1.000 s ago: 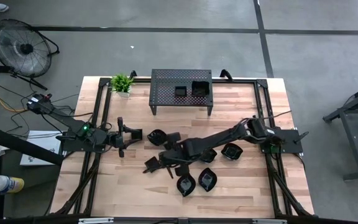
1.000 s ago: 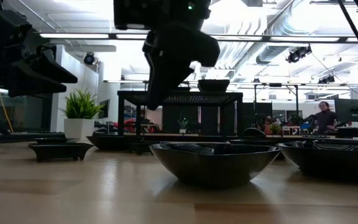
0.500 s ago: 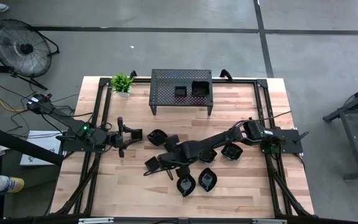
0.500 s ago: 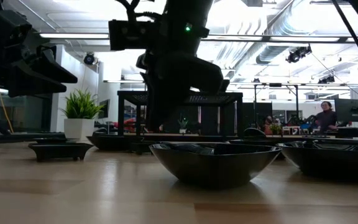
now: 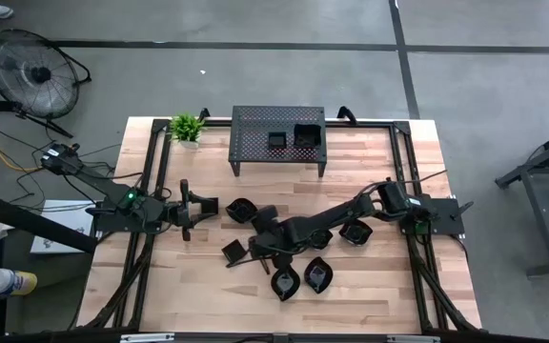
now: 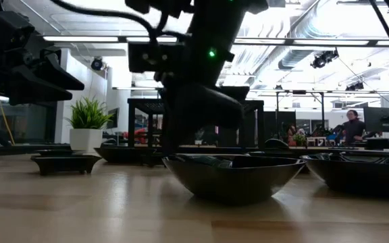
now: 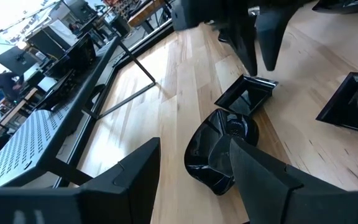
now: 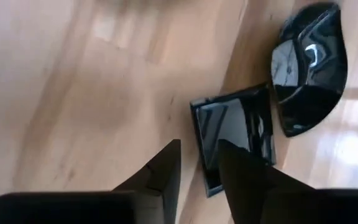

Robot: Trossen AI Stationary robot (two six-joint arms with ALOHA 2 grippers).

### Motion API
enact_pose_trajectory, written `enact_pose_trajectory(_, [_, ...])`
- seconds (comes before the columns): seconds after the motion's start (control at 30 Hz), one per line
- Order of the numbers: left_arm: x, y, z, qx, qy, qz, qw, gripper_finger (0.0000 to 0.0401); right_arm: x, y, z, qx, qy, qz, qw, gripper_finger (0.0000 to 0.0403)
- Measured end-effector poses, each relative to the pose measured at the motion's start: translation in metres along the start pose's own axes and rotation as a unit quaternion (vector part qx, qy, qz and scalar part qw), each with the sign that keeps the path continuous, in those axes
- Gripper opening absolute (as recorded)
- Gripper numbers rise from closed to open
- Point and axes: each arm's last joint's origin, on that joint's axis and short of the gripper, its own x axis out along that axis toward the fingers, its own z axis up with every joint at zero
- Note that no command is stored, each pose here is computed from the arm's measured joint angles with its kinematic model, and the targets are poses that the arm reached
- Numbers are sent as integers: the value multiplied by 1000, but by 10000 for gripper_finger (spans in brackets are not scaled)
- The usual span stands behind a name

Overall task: Pick & Place Mini shaped plates
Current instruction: Stack the square plate on top of the square plate on the shelf

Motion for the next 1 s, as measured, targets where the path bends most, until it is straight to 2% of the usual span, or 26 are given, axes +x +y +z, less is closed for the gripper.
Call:
enact_pose_trajectory(0.27, [0, 0, 0, 0, 0, 0, 1000, 188, 0, 0, -1, -13, -1, 2, 1000, 133])
enact_pose_trajectory(0.43, [0, 0, 0, 0, 0, 0, 1000, 188, 2, -2, -1, -41, -4, 21, 999, 129])
enact_pose_trajectory(0.6, [0, 0, 0, 0, 0, 0, 1000, 188, 5, -10, -3, -52, -3, 17, 998, 119])
enact_pose_trajectory(1.0, [0, 0, 0, 0, 0, 0, 1000, 188, 8, -18, -4, -46, -7, 36, 998, 112])
